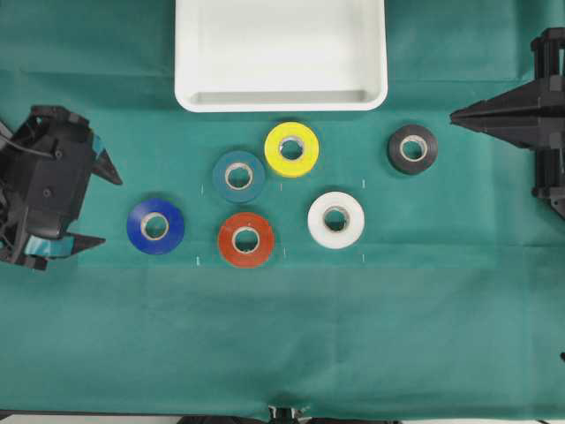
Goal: Pick up the tape from a random location and place it into the white case.
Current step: 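Lower the left gripper over the blue tape roll's center hole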
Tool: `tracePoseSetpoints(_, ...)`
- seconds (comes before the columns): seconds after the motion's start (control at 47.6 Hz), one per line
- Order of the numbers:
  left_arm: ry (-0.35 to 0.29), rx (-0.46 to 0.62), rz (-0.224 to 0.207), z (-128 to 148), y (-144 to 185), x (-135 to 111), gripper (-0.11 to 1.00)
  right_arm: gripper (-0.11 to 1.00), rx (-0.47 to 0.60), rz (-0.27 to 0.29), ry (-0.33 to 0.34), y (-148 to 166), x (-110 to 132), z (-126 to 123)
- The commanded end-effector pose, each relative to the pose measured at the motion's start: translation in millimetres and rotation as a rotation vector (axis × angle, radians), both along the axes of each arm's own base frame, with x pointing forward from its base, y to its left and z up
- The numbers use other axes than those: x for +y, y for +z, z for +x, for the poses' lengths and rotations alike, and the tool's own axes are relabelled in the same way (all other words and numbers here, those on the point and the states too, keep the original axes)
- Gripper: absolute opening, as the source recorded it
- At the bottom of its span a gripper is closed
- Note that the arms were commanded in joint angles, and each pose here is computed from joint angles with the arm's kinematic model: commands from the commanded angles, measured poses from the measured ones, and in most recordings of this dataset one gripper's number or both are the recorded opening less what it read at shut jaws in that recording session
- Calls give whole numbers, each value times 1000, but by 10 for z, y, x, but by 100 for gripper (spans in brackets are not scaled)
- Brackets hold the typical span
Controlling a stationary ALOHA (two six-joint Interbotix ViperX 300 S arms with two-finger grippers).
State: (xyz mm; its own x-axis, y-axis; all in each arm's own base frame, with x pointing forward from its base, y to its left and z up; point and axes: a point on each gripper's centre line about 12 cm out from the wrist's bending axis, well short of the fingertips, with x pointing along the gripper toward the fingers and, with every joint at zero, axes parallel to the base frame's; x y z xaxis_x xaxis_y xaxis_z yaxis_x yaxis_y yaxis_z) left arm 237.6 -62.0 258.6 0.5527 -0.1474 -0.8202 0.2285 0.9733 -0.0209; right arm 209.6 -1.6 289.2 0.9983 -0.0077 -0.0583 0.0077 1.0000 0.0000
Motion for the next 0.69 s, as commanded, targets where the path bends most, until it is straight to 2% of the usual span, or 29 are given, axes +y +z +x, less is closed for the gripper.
tracePoseSetpoints(0.0,-15,-21,-4,-10,-52,-35,96,0,-17,-2,-1,79,-3,30)
tracePoseSetpoints(0.126,-34,-12,-2,18,-164,-90,96,0,-17,-5,-1,79,-3,30)
tracePoseSetpoints(0.42,-43,99,32,189,-501,-161,96,0,-9,-5,-1,60,-3,40)
tracePoseSetpoints(0.672,-45,70,19,257,-693,-204,96,0,0,-5,-1,37,-3,51)
